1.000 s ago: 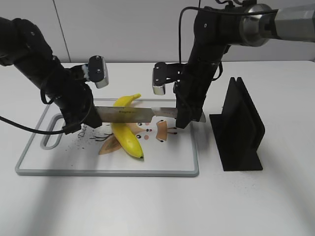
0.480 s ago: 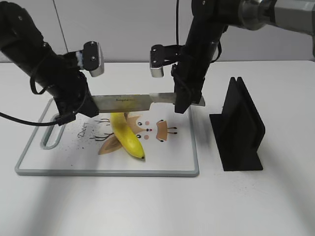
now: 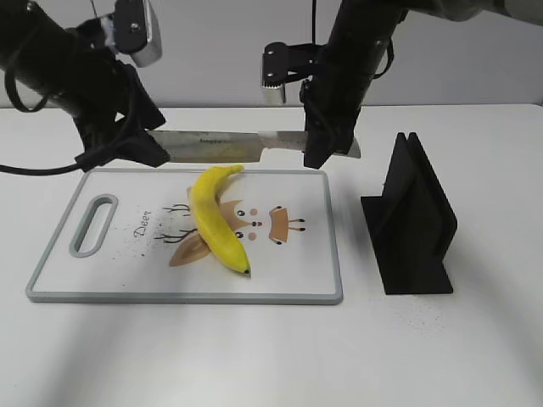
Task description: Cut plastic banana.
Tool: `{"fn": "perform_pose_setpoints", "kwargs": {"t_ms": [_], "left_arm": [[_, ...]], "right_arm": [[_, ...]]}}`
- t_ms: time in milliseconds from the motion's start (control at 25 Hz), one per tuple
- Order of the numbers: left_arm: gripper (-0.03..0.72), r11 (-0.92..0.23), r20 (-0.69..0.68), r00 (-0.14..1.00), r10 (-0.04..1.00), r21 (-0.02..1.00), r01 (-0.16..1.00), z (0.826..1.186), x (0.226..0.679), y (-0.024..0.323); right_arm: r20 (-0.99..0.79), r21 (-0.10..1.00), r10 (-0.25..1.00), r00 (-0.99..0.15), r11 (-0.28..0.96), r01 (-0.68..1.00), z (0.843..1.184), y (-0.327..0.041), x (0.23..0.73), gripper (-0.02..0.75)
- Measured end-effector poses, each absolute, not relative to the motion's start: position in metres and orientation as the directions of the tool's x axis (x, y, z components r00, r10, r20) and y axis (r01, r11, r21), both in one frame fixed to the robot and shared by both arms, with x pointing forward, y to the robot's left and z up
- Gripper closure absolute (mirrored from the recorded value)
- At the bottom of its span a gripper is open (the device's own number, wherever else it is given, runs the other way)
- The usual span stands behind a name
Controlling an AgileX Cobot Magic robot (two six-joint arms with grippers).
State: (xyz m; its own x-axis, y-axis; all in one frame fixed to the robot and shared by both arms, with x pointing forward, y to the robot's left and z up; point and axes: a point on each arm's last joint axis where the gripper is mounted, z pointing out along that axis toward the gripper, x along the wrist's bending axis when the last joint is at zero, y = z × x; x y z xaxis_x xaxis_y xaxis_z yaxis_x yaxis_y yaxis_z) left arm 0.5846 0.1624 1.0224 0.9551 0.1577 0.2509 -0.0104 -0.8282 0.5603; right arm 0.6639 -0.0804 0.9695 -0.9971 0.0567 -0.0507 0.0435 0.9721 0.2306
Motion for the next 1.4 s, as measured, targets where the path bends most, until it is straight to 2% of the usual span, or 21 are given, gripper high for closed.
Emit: {"fn": "perform_pose_setpoints", "kwargs": {"t_ms": [320, 440, 600, 720, 840, 920, 1040, 1160, 1280, 1400], "left_arm": [[0.093, -0.797, 0.347, 0.918, 0.191, 0.601, -0.061, 1.074, 0.563, 0.166], [0.096, -0.779, 0.363, 0.887, 0.285, 0.627, -0.006, 1.092, 0.556, 0.171], [0.097, -0.738, 0.379, 0.791, 0.48, 0.662, 0.13, 1.116, 0.551, 0.185], [0.098, -0.652, 0.329, 0.694, 0.64, 0.71, 0.266, 1.129, 0.547, 0.2], [0.1, -0.495, 0.203, 0.566, 0.799, 0.757, 0.427, 1.139, 0.543, 0.219], [0.109, -0.382, 0.108, 0.468, 0.877, 0.747, 0.544, 1.14, 0.538, 0.235], [0.119, -0.254, 0.007, 0.336, 0.942, 0.67, 0.697, 1.135, 0.532, 0.259], [0.121, -0.185, -0.036, 0.253, 0.967, 0.584, 0.79, 1.129, 0.524, 0.276], [0.121, -0.167, -0.022, 0.215, 0.976, 0.552, 0.817, 1.132, 0.513, 0.283], [0.122, -0.165, -0.002, 0.206, 0.979, 0.592, 0.789, 1.146, 0.496, 0.285]], "right_arm": [[-0.063, 0.214, 0.076, -0.995, 0.975, 0.061, 0.968, -0.079, 0.662, 0.558], [-0.072, 0.223, 0.08, -0.994, 0.973, 0.062, 0.976, -0.075, 0.658, 0.558], [-0.113, 0.257, 0.115, -0.987, 0.963, 0.083, 1.006, -0.076, 0.651, 0.558], [-0.109, 0.299, 0.25, -0.962, 0.931, 0.208, 1.029, -0.079, 0.644, 0.558], [-0.06, 0.329, 0.427, -0.902, 0.862, 0.386, 1.044, -0.083, 0.636, 0.558], [-0.026, 0.345, 0.537, -0.843, 0.796, 0.497, 1.053, -0.086, 0.631, 0.558], [0.011, 0.371, 0.644, -0.765, 0.708, 0.601, 1.07, -0.091, 0.622, 0.558], [0.049, 0.401, 0.728, -0.684, 0.613, 0.681, 1.09, -0.096, 0.61, 0.558], [0.098, 0.424, 0.804, -0.586, 0.499, 0.756, 1.111, -0.104, 0.594, 0.558], [0.14, 0.422, 0.849, -0.51, 0.415, 0.806, 1.122, -0.113, 0.576, 0.558]]}}
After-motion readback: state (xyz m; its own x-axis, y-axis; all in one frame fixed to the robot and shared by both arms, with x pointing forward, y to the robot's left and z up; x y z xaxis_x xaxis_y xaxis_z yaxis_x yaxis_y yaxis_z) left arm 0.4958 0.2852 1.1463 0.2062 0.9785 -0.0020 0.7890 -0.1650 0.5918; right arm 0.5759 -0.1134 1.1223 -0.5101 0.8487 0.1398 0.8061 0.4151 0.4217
